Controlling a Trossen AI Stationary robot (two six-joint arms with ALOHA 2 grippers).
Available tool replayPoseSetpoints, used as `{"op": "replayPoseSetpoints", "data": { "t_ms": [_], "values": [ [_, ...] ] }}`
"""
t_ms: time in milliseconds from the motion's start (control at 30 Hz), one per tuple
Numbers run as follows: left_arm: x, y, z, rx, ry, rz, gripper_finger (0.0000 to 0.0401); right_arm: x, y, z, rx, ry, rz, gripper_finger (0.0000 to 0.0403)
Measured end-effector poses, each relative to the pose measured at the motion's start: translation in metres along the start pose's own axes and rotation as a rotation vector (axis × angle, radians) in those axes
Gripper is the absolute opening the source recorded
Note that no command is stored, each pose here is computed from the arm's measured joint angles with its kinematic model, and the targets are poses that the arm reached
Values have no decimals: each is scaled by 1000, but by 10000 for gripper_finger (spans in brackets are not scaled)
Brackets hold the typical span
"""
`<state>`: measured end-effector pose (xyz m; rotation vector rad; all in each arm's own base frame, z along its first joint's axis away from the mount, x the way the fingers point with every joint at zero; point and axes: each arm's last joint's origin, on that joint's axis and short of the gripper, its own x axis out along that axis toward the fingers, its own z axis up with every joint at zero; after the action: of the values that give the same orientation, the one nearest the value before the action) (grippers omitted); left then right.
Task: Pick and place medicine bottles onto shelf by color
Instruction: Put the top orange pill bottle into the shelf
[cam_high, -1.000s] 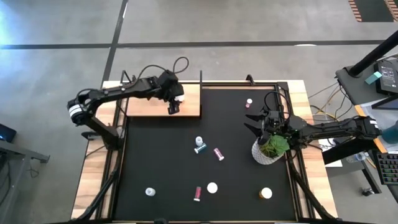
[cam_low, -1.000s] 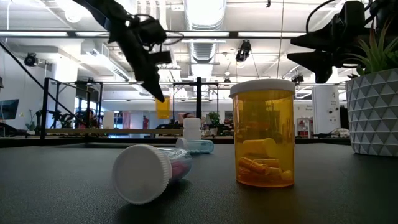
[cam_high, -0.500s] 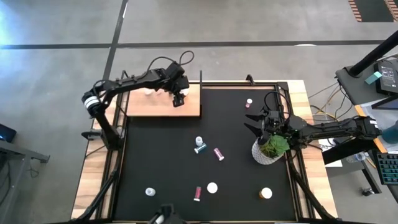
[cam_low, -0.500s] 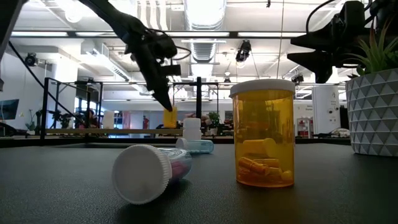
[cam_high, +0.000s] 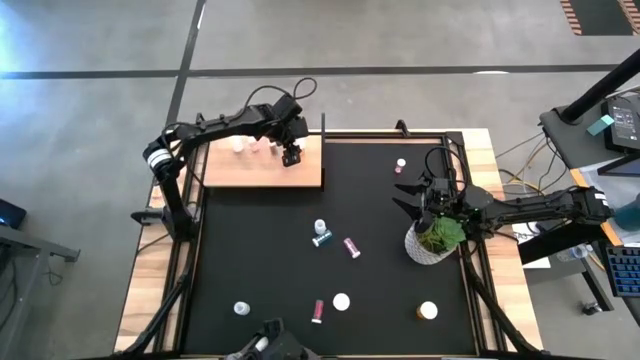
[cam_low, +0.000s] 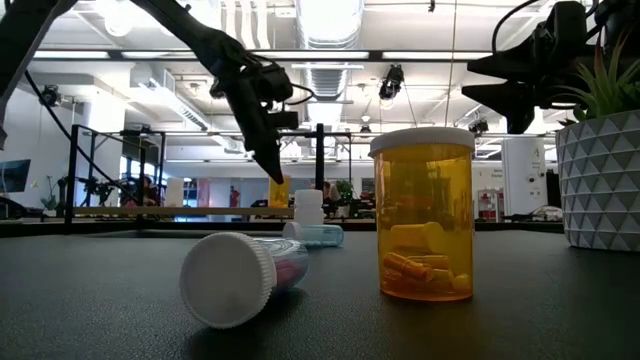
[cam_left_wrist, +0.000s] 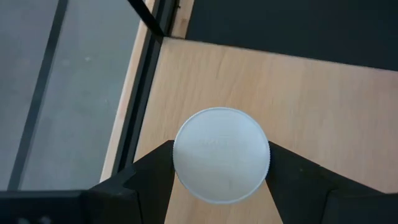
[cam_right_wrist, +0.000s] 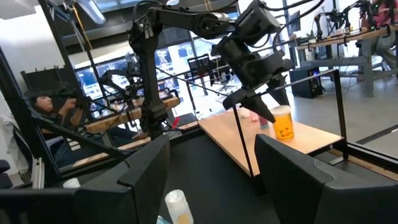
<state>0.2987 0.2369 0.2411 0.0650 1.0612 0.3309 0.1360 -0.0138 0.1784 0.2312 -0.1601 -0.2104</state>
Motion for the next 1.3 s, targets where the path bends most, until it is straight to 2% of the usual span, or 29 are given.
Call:
{"op": "replayPoseSetpoints", "data": {
  "t_ms": [200, 633, 900, 1300],
  "values": [
    [5, -1, -4, -33, 18, -12, 221, 0, 0, 0, 1, 0, 0, 226],
    [4, 8, -4, -43, -9, 19, 282, 0, 0, 0, 0, 0, 0, 226],
    [3, 9, -3, -42, -20, 29, 284, 0, 0, 0, 0, 0, 0, 226],
    [-28, 11, 5, -37, -97, 68, 284, 0, 0, 0, 0, 0, 0, 226]
  ]
}}
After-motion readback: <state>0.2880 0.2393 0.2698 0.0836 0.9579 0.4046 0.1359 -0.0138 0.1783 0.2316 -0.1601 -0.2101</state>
